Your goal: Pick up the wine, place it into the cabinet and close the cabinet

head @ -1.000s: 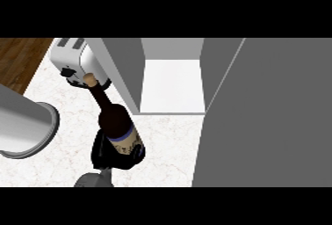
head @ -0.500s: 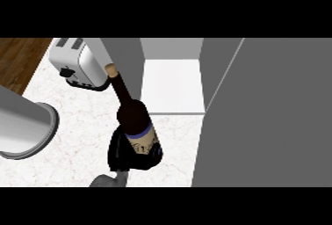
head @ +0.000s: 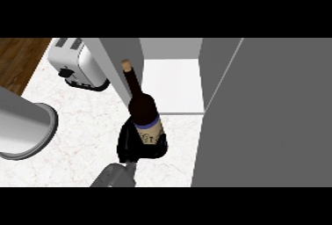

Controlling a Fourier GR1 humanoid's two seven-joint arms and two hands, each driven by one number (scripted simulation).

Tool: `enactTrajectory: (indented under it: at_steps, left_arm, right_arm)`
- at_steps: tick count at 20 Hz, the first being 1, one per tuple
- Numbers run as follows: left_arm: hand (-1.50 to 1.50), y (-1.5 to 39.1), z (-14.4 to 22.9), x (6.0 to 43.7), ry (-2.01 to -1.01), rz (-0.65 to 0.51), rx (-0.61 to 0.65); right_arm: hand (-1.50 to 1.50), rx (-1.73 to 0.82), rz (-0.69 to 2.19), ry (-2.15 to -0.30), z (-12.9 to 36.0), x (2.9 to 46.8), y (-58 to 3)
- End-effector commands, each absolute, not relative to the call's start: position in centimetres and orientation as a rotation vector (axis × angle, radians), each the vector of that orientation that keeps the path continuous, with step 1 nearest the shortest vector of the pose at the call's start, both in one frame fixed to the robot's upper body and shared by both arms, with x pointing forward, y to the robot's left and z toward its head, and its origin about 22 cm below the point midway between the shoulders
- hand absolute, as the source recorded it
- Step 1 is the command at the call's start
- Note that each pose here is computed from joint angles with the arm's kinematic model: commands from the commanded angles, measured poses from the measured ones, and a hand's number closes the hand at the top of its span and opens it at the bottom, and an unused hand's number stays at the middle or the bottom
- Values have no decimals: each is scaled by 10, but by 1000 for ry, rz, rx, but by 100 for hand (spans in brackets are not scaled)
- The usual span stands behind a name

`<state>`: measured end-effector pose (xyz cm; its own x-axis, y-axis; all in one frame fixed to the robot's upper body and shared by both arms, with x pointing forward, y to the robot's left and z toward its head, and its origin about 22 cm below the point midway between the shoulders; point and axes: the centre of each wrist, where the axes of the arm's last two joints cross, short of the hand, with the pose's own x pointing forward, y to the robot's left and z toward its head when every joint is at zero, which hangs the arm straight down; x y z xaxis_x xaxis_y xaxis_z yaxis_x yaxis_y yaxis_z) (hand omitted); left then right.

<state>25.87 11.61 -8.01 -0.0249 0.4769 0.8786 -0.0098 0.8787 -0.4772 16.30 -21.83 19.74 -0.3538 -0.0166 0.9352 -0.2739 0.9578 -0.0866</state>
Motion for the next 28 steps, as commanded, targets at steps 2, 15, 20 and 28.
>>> enactTrajectory:
  at_steps: [2, 15, 20, 28]
  left_arm:
    - [150, 105, -72, 272, -1600, 421, -383]
    - [150, 91, -57, 323, -1626, 414, -349]
    - [150, 95, -42, 348, -1594, 432, -318]
    - [150, 93, -29, 369, -1639, 437, -312]
  right_arm:
    - [-150, 241, 241, -1929, 188, 177, -226]
    - [-150, 297, 281, -1920, 192, 168, -211]
    - [-150, 266, 265, -1930, 188, 180, -208]
    - [-150, 267, 267, -1931, 188, 172, -232]
